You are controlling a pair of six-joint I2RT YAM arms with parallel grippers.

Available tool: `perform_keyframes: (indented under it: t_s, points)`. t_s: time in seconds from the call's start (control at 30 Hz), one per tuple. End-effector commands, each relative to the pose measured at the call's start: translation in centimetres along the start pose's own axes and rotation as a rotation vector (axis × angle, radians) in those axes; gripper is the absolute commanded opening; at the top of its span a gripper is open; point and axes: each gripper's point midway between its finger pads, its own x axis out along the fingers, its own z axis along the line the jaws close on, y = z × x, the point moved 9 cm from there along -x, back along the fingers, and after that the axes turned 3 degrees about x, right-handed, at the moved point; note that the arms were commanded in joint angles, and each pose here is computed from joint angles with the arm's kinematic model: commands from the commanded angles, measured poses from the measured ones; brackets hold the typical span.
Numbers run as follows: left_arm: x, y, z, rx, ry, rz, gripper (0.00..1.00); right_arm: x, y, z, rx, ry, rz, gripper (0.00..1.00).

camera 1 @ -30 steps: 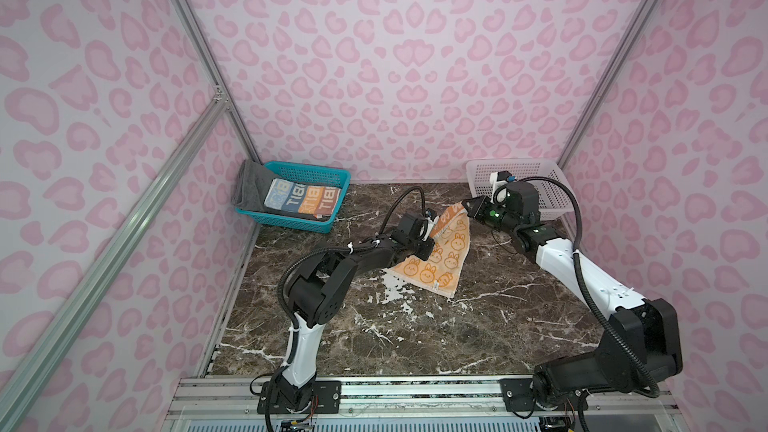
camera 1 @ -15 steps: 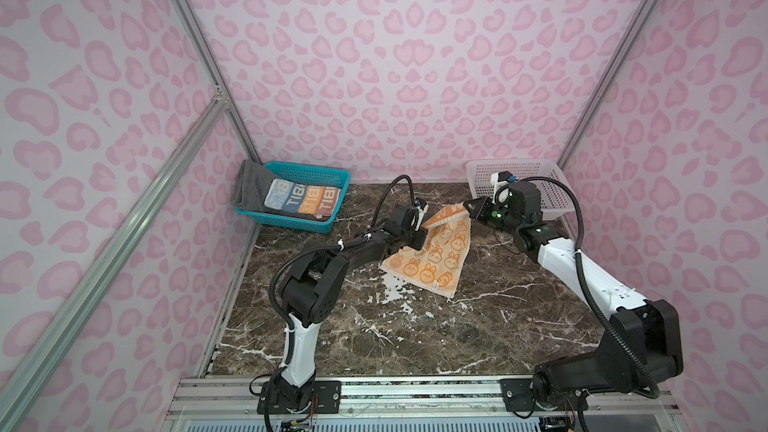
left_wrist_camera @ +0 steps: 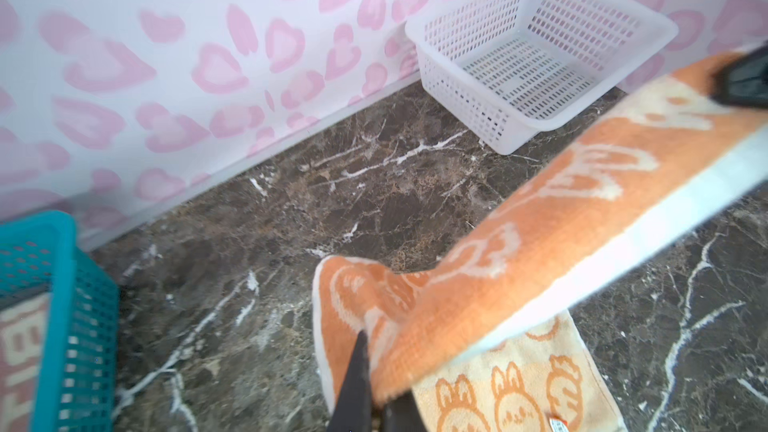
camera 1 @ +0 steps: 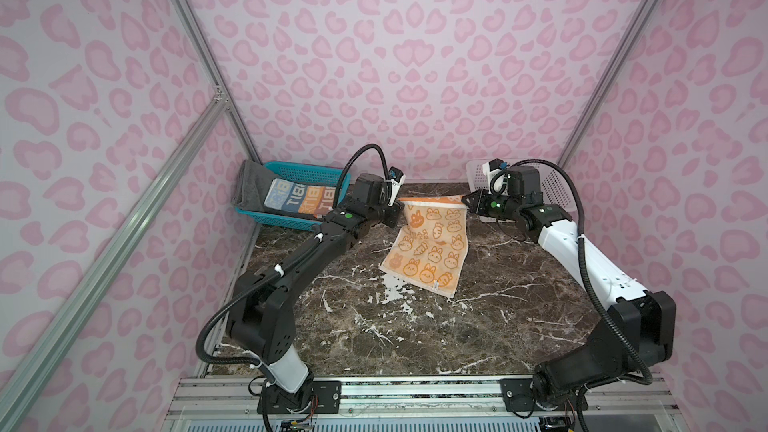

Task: Fold and stack the towels
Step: 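Lift the orange towel by two corners with both grippers to hang it, then lay the hanging orange towel flat on the table with both grippers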

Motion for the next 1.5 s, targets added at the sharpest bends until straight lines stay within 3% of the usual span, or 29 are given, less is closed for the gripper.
perform_keyframes:
  t_s: [0.0,0.23,0.47,0.67,0.83,1.07,1.23,1.47]
  points:
    - [-3.6,-1.1,0.6,0.129,-0.070,0.020,0.04,-0.6,0.5,0.6,-0.078,-0.034,0.076,0.00]
    - [-12.5,-3.3,-0.2,0.215,-0.055,-0.077,0.03,-4.3,1.2,3.8,-0.201,-0.152,0.075,0.00]
    - [-21.6,-4.1,-2.4,0.270,0.025,-0.223,0.03,-10.0,1.6,8.3,-0.307,-0.262,-0.026,0.00]
    - [-24.4,-4.8,-3.5,0.273,0.058,-0.269,0.03,-13.8,1.4,10.8,-0.325,-0.285,-0.122,0.00]
    - [-21.1,-5.0,-2.9,0.291,0.008,-0.197,0.04,-11.8,0.0,9.3,-0.244,-0.232,-0.142,0.00]
    - [-10.3,-4.2,0.9,0.299,-0.075,0.026,0.03,-3.6,-2.3,4.1,-0.087,-0.118,-0.079,0.00]
    - [-3.4,-3.8,4.7,0.310,-0.149,0.137,0.04,1.1,-4.9,2.7,-0.108,-0.105,-0.070,0.00]
    - [2.3,-3.7,8.3,0.316,-0.203,0.181,0.04,6.1,-6.8,1.0,-0.109,-0.125,-0.035,0.00]
